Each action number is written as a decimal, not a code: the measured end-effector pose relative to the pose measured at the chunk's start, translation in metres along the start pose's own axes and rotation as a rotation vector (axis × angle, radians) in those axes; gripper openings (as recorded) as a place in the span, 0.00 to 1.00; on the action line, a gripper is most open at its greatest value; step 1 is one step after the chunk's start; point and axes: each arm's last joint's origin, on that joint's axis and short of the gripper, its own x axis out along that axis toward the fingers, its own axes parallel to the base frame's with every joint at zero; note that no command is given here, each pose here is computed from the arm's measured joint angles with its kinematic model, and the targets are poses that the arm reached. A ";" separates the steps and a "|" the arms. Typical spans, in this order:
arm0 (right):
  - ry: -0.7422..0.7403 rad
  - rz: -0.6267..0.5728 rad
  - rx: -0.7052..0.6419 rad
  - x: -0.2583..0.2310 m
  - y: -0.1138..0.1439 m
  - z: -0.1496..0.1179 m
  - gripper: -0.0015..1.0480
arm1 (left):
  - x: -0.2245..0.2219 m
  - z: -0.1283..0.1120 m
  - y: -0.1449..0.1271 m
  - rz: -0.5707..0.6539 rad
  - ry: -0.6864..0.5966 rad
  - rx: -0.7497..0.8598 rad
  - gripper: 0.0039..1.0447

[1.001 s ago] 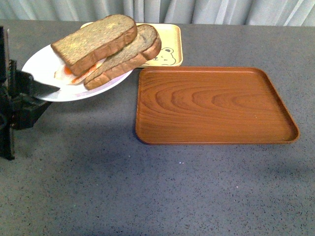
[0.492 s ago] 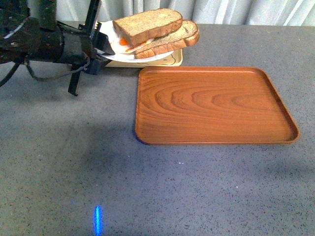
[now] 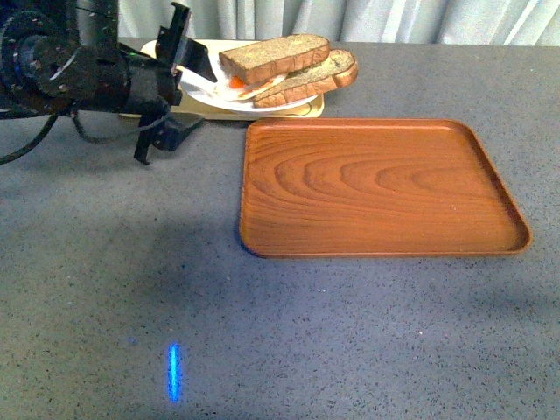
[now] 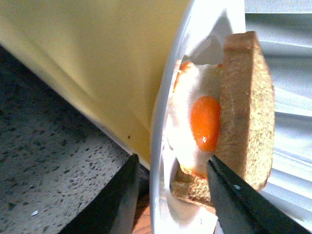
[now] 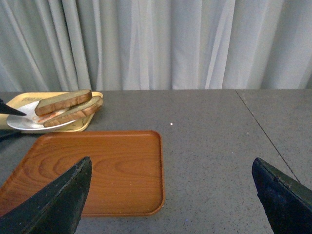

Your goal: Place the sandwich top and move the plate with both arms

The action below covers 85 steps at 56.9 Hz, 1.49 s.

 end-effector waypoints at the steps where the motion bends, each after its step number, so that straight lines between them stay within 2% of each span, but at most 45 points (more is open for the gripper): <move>1: 0.000 0.000 0.000 0.000 0.000 0.000 0.91 | -0.004 0.001 0.002 -0.006 -0.002 0.001 0.57; 8: 0.000 0.000 0.000 0.000 0.000 0.000 0.91 | -0.033 0.005 0.004 -0.038 -0.033 0.029 0.74; 15: 0.000 0.000 0.000 0.000 0.000 0.000 0.91 | -0.079 0.009 0.003 -0.107 -0.102 0.078 0.93; 16: 0.000 0.000 0.000 0.000 0.000 0.000 0.91 | -0.085 0.007 0.005 -0.114 -0.147 0.126 0.92; 17: 0.000 -0.001 0.000 0.000 0.000 0.000 0.91 | -0.097 0.006 0.005 -0.141 -0.279 0.218 0.86; 18: 0.000 0.000 0.000 0.000 0.000 0.000 0.91 | -0.106 0.004 0.006 -0.154 -0.357 0.297 0.83; 19: 0.000 0.000 0.000 0.000 0.000 0.000 0.91 | -0.122 0.001 0.009 -0.142 -0.489 0.435 0.78; 22: 0.000 0.000 0.000 0.000 0.000 0.000 0.91 | -0.167 -0.010 0.016 -0.096 -0.659 0.713 0.66; 26: 0.000 0.000 0.000 0.000 0.000 0.000 0.91 | -0.208 -0.018 0.022 -0.043 -0.714 0.914 0.56; 29: 0.000 0.000 0.000 0.000 0.000 0.000 0.91 | -0.244 -0.030 0.031 0.016 -0.742 1.061 0.43; 39: 0.000 0.000 0.000 0.000 0.000 0.000 0.91 | -0.283 -0.054 0.046 0.095 -0.723 1.195 0.01; 55: 0.000 0.001 0.000 0.000 0.000 0.000 0.91 | -0.314 -0.071 0.046 0.097 -0.727 1.210 0.01; 85: 0.000 0.001 0.000 0.000 0.000 0.000 0.91 | -0.341 -0.089 0.053 0.091 -0.738 1.215 0.01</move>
